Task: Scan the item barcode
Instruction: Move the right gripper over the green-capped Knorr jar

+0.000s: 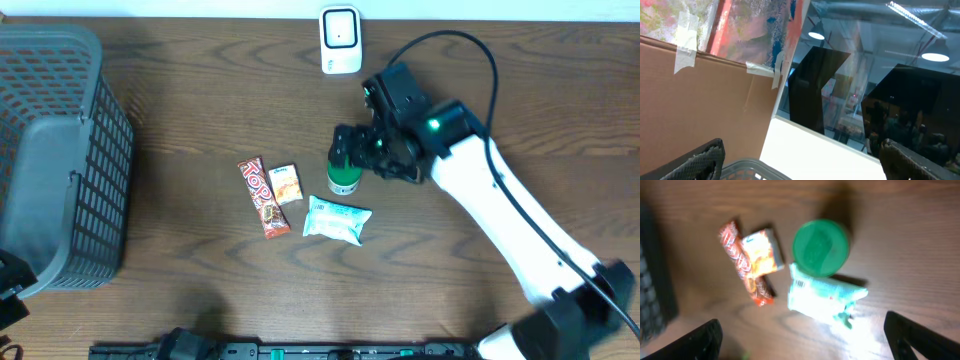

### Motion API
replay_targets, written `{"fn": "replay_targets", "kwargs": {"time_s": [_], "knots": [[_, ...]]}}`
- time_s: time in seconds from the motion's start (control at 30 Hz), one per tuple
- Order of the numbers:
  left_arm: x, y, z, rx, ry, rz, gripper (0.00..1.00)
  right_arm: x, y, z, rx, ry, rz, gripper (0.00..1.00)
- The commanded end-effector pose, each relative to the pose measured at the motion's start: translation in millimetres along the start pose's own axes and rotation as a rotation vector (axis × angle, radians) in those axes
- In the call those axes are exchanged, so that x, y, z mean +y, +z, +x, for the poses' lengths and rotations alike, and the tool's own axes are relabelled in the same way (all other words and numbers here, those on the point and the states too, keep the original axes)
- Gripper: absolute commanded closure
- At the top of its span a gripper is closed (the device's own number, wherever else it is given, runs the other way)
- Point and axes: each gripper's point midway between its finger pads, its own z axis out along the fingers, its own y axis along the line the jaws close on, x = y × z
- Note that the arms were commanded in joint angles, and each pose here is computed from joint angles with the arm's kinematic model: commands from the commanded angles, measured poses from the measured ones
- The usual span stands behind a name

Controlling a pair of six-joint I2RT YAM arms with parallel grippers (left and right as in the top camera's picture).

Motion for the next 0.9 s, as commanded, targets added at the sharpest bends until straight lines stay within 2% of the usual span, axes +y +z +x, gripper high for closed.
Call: {"fn": "replay_targets", "kwargs": {"time_s": [0.0, 0.17, 0.33, 0.5, 0.73, 0.87], "knots": [[5.8, -3.8, -7.2, -0.015, -0.009, -0.01, 0.02, 6.1, -3.3, -24.6, -0.039, 0.119, 0.07, 0.01], [5.8, -3.8, -7.1, -0.015, -0.009, -0.01, 0.02, 3.6, 10.3, -30.5, 0.051, 0.199, 0.191, 0.01], [5.8, -3.8, -7.1, -0.015, -0.009, -0.01, 0.02, -1.3, 35.7, -32.5, 0.083, 0.205, 0.251, 0.01], [5.8, -3.8, -7.1, -0.015, -0.009, -0.01, 0.02, 0.7, 58.7, -34.6, 0.089, 0.11, 0.271, 0.01], [5.8, -3.8, -7.0, -0.014, -0.008, -0.011, 0.02, -4.3, 67.5, -34.2, 0.056, 0.002, 0.334, 0.01], [5.8, -3.8, -6.3, -0.012, -0.005, -0.011, 0.02, -2.2, 82.6, -26.5, 0.063, -0.017, 0.332, 0.01]]}}
